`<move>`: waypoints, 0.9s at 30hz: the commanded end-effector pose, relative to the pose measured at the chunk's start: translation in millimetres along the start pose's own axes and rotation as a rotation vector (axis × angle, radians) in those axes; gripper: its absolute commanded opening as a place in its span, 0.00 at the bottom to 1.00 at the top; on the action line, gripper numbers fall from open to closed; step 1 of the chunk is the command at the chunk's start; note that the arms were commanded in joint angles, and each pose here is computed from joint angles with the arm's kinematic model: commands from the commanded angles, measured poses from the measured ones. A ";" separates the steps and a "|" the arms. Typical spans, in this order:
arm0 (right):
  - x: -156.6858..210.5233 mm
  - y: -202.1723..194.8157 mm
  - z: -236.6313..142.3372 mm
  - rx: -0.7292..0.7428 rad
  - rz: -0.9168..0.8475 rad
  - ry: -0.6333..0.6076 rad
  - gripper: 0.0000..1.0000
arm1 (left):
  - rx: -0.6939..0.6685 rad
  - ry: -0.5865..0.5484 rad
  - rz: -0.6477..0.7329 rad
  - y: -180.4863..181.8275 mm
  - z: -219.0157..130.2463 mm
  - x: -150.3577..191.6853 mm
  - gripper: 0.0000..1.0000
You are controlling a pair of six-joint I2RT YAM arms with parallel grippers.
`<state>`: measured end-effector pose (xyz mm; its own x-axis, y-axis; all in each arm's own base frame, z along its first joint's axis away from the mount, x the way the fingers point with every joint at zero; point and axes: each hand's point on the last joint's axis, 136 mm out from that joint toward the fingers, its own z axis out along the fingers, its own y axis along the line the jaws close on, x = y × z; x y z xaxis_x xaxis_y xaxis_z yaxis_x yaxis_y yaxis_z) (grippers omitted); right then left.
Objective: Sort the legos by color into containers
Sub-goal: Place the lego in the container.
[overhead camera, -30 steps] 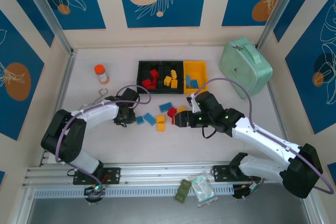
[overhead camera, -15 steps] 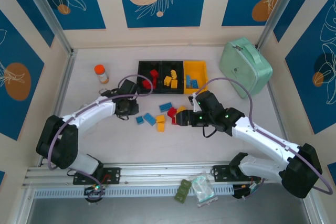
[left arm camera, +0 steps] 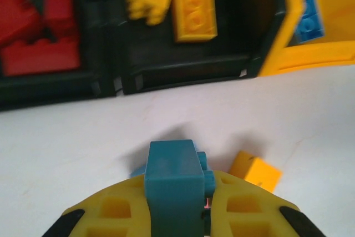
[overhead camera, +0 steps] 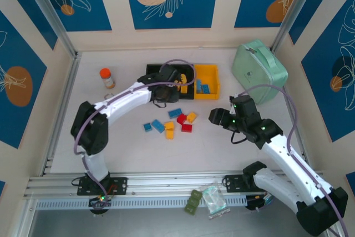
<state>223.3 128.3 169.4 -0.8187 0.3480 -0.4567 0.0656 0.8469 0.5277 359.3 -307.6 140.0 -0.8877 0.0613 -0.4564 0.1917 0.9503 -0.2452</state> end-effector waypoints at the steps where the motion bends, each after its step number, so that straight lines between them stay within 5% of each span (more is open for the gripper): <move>1: 11.0 -23.3 -4.5 0.061 0.049 0.017 0.67 | 0.042 0.021 0.063 -31.6 4.1 -8.7 0.09; 15: 14.0 -35.1 -14.5 0.051 0.098 -0.003 0.67 | 0.175 0.002 0.135 -115.2 64.5 -58.9 0.11; 27: 14.9 -43.0 -15.9 0.055 0.123 -0.007 0.67 | 0.289 -0.049 0.101 -144.9 107.6 -76.8 0.23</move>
<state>204.9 89.0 155.0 -0.7853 0.4549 -0.4201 0.1966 0.8265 0.5275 439.2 -466.4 109.3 -0.8523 0.1496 -0.5013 0.3699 0.8500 -0.3751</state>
